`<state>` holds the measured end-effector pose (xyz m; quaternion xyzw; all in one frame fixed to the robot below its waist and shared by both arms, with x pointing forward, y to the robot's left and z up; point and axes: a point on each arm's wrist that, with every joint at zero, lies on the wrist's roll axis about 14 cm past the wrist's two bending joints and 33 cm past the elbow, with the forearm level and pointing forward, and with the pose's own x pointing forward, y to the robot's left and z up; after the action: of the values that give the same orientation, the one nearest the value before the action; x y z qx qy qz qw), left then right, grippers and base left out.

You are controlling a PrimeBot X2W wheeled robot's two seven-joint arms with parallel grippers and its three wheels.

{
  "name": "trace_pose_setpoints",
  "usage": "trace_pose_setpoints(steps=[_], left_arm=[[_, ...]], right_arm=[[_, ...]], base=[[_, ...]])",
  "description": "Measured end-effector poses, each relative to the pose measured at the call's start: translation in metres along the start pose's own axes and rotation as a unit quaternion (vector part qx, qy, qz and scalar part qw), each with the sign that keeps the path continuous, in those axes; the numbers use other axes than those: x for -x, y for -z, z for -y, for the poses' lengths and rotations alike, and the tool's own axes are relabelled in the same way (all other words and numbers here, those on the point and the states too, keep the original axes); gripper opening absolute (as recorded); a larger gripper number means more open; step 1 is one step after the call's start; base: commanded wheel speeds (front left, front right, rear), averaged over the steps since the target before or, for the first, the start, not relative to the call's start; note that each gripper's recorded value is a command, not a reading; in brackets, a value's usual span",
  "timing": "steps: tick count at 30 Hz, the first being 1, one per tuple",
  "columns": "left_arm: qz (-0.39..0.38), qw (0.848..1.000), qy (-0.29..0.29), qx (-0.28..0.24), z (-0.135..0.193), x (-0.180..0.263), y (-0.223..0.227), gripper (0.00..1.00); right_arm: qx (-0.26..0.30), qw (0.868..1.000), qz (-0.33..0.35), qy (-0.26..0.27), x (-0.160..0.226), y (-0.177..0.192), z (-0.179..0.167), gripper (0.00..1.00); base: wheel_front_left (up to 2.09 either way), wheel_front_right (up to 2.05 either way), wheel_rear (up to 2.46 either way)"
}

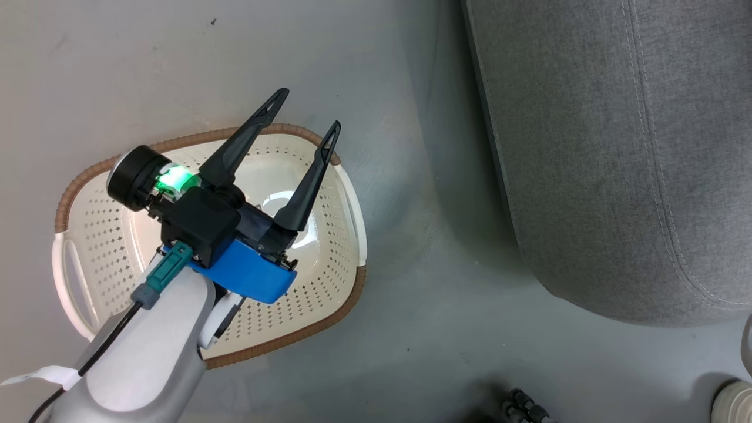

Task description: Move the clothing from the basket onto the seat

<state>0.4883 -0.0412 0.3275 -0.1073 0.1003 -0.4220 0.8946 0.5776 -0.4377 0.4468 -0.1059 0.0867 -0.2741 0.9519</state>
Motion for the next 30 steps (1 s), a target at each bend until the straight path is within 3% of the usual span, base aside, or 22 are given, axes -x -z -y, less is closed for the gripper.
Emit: trace_pose_setpoints(steps=[14,30], left_arm=[[0.013,1.000,-0.003,-0.002,0.011,-0.002,-0.023,1.00],[0.048,0.996,-0.077,0.000,0.050,0.053,-0.093,1.00]], right_arm=[[0.003,1.000,0.000,-0.024,0.018,-0.006,-0.009,1.00],[-0.037,0.989,0.007,-0.143,0.126,-0.020,-0.046,1.00]], base=[[0.00,0.00,0.00],[0.00,0.00,0.00]])
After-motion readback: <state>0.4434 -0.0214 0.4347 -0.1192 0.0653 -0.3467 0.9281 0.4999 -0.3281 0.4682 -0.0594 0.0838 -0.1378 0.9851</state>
